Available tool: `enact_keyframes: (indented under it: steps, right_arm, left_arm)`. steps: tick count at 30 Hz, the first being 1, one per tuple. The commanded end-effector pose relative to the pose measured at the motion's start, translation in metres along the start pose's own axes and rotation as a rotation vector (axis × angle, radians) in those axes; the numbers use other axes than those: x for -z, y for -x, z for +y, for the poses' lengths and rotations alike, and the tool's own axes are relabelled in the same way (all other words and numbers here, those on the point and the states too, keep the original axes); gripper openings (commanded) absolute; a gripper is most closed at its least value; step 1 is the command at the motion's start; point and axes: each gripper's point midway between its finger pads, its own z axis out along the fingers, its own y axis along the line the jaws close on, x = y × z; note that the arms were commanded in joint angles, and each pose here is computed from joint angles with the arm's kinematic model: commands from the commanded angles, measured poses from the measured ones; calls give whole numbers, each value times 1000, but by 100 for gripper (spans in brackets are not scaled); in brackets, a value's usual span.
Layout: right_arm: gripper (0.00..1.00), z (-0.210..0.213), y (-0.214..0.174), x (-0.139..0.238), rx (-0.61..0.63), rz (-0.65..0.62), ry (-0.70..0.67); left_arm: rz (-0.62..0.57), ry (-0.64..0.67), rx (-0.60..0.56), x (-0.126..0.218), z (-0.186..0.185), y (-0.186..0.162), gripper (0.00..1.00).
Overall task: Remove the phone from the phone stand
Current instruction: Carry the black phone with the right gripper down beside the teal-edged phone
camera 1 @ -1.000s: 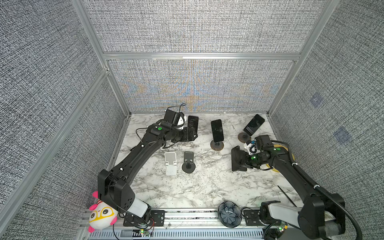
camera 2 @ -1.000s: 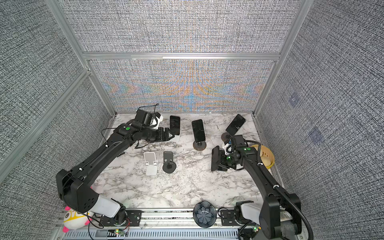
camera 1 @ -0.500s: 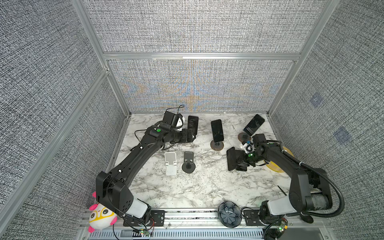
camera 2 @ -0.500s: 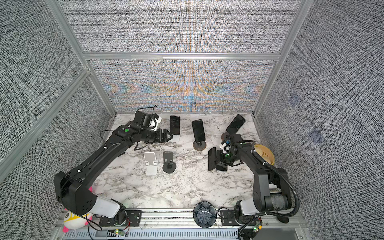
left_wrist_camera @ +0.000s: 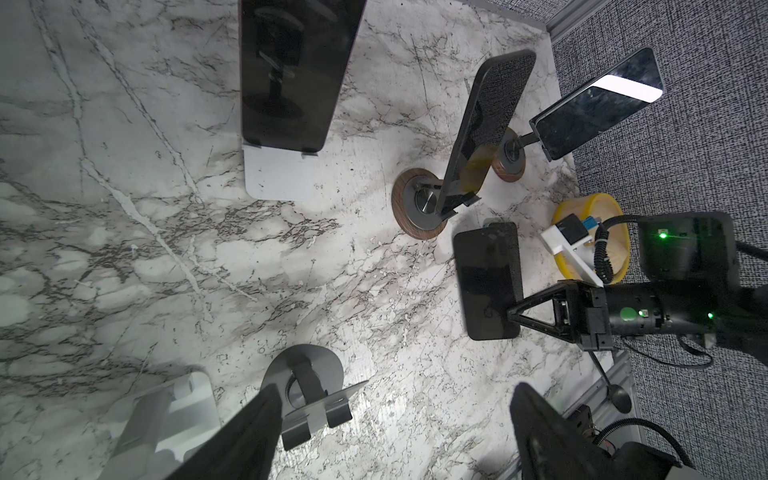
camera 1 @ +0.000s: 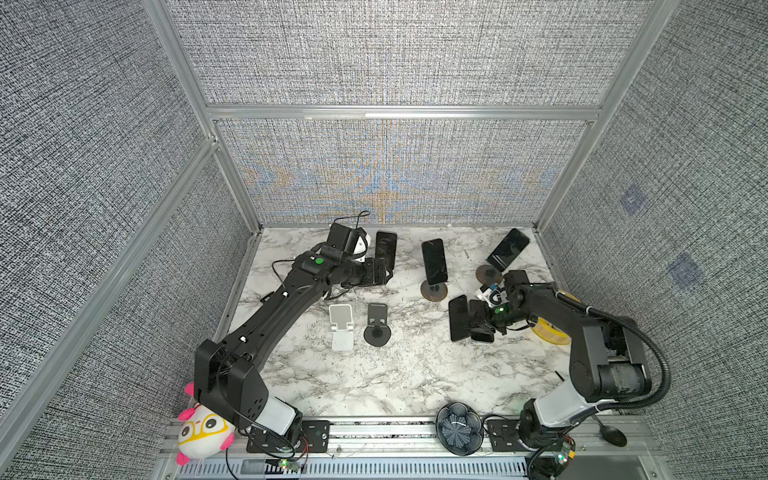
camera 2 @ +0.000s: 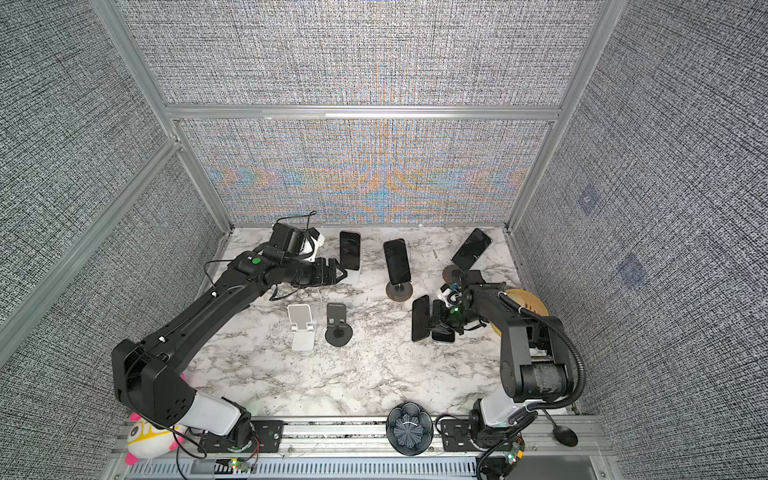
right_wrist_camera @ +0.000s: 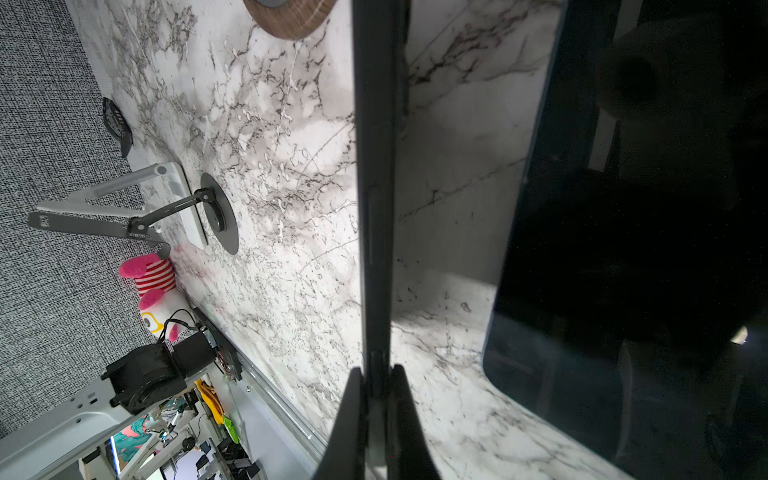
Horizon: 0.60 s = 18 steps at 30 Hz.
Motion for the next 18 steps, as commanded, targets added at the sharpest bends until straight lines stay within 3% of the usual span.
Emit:
enact_keyframes:
  steps: [1, 18]
  right_arm:
    - [5, -4, -3, -2, -11, 26, -15]
    - [14, -31, -6, -7, -21, 75, -132]
  left_arm:
    - [-10, -19, -11, 0, -3, 3, 87]
    - [-7, -20, -1, -6, 0, 0, 87]
